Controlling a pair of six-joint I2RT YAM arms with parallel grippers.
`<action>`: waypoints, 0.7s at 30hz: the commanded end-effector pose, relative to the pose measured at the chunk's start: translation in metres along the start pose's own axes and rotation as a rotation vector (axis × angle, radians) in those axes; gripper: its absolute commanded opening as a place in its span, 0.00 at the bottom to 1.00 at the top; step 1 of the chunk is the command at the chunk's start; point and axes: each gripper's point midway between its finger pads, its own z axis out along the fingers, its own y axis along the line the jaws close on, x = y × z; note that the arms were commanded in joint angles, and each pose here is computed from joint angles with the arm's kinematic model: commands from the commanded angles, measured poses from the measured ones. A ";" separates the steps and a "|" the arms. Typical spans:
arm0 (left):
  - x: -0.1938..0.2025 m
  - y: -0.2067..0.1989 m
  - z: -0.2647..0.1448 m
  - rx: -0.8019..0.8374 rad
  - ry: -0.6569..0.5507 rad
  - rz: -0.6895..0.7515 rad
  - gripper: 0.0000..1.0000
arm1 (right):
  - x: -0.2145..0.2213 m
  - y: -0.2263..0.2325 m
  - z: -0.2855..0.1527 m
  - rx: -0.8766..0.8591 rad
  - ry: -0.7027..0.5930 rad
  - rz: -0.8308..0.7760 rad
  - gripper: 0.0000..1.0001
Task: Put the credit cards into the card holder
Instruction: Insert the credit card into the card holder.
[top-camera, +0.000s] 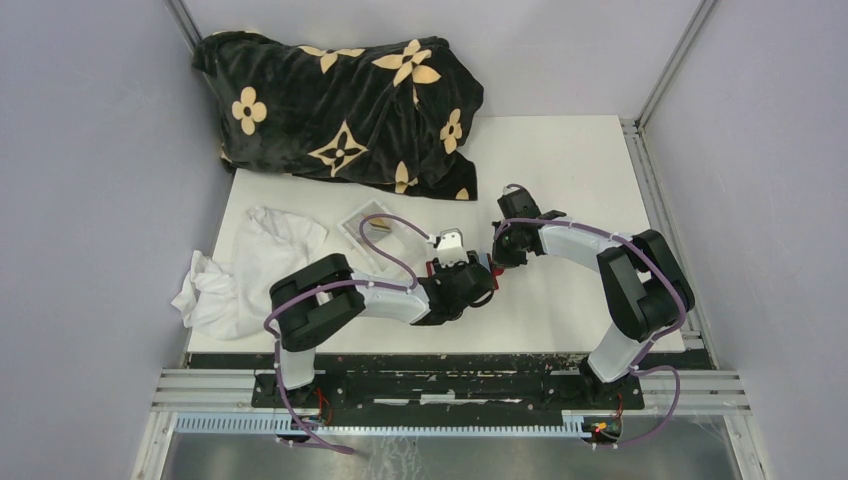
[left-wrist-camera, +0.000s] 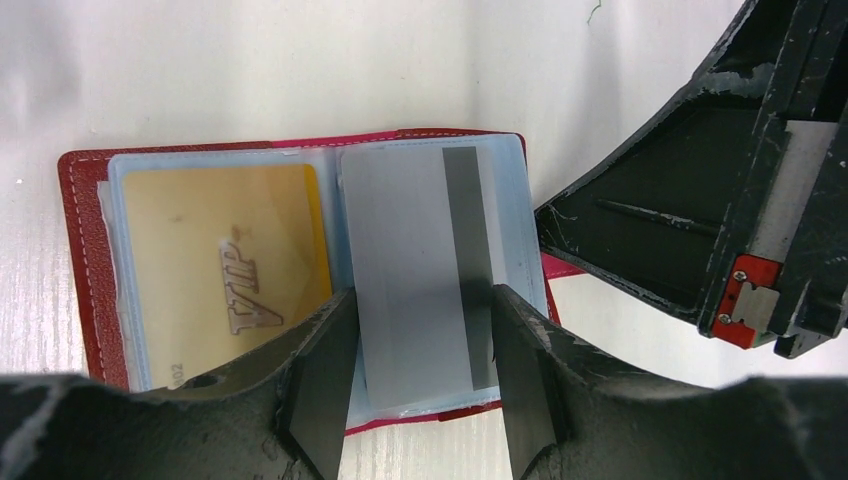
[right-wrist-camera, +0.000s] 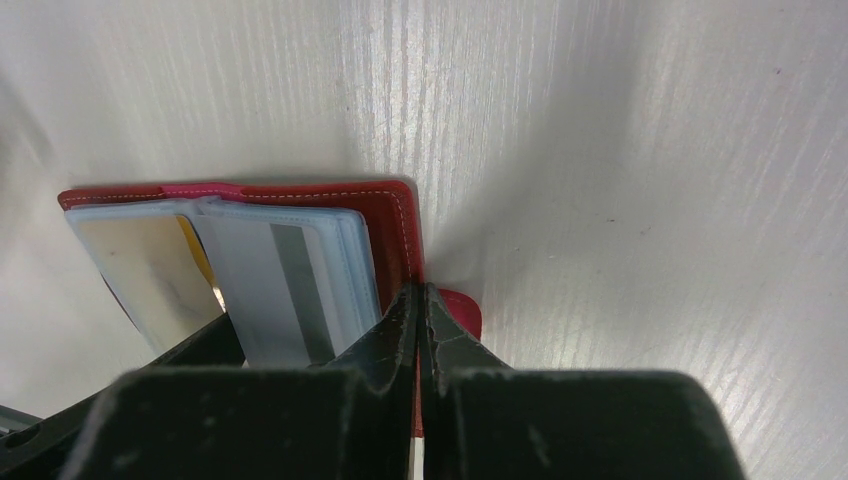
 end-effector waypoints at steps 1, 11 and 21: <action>0.046 0.024 0.010 -0.035 0.144 0.106 0.58 | 0.017 -0.004 0.016 0.016 0.053 0.000 0.01; 0.021 0.045 -0.008 -0.076 0.068 0.088 0.59 | 0.012 -0.005 0.012 0.034 0.038 -0.006 0.01; 0.004 0.049 -0.018 -0.077 0.014 0.059 0.63 | 0.016 -0.010 0.015 0.051 0.047 -0.006 0.01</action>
